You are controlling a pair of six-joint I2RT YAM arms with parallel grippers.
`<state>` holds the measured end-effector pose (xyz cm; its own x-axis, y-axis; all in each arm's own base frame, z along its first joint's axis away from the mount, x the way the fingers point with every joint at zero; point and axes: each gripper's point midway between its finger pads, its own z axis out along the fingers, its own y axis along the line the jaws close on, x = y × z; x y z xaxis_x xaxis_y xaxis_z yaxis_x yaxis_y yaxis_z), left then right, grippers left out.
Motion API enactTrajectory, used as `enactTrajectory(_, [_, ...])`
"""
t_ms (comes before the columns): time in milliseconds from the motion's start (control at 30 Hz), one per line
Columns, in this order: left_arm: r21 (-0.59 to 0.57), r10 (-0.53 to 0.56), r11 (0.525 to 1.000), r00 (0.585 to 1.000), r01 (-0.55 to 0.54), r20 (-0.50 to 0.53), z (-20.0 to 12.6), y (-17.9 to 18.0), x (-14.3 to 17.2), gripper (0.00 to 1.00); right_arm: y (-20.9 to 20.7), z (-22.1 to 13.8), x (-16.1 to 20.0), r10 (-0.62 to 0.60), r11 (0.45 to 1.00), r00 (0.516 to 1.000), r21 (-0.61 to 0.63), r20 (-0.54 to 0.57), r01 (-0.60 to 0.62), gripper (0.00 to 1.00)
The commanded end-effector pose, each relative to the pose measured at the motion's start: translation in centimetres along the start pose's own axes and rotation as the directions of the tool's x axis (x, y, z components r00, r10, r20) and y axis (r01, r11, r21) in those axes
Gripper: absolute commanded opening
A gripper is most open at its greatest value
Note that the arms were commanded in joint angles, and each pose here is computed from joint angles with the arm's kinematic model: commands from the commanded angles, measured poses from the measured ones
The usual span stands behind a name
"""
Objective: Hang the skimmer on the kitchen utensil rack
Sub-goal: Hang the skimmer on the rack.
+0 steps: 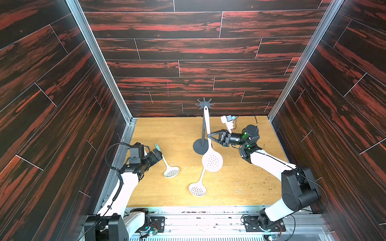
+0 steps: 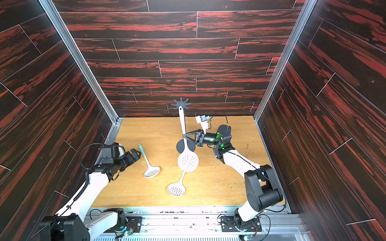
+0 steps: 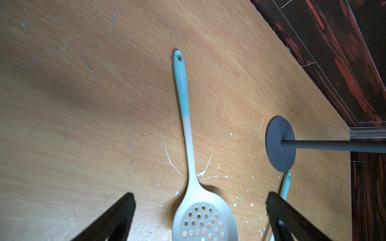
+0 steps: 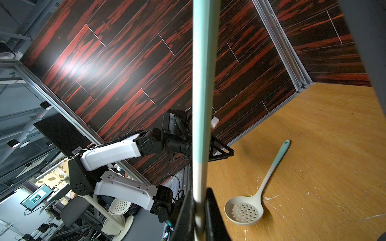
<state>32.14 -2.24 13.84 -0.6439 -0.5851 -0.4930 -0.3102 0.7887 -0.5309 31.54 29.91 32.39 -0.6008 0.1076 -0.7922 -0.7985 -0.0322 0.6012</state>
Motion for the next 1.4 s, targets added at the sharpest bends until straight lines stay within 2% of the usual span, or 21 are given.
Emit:
enactTrajectory(0, [0.003,0.011,1.000,1.000,-0.011,-0.013,0.2,0.1,0.4,1.00,0.2,-0.1,-0.3,-0.015,1.000,1.000,-0.019,0.012,0.016,0.00])
enactTrajectory(567, [0.004,0.011,1.000,1.000,-0.011,-0.020,0.5,0.2,0.7,1.00,-0.9,-0.3,1.4,0.020,0.999,1.000,-0.036,0.009,-0.020,0.00])
enactTrajectory(1367, [0.007,0.031,0.999,0.999,-0.031,-0.020,0.0,0.1,0.8,1.00,-5.6,0.9,-0.3,0.032,0.993,0.999,-0.111,0.007,-0.031,0.00])
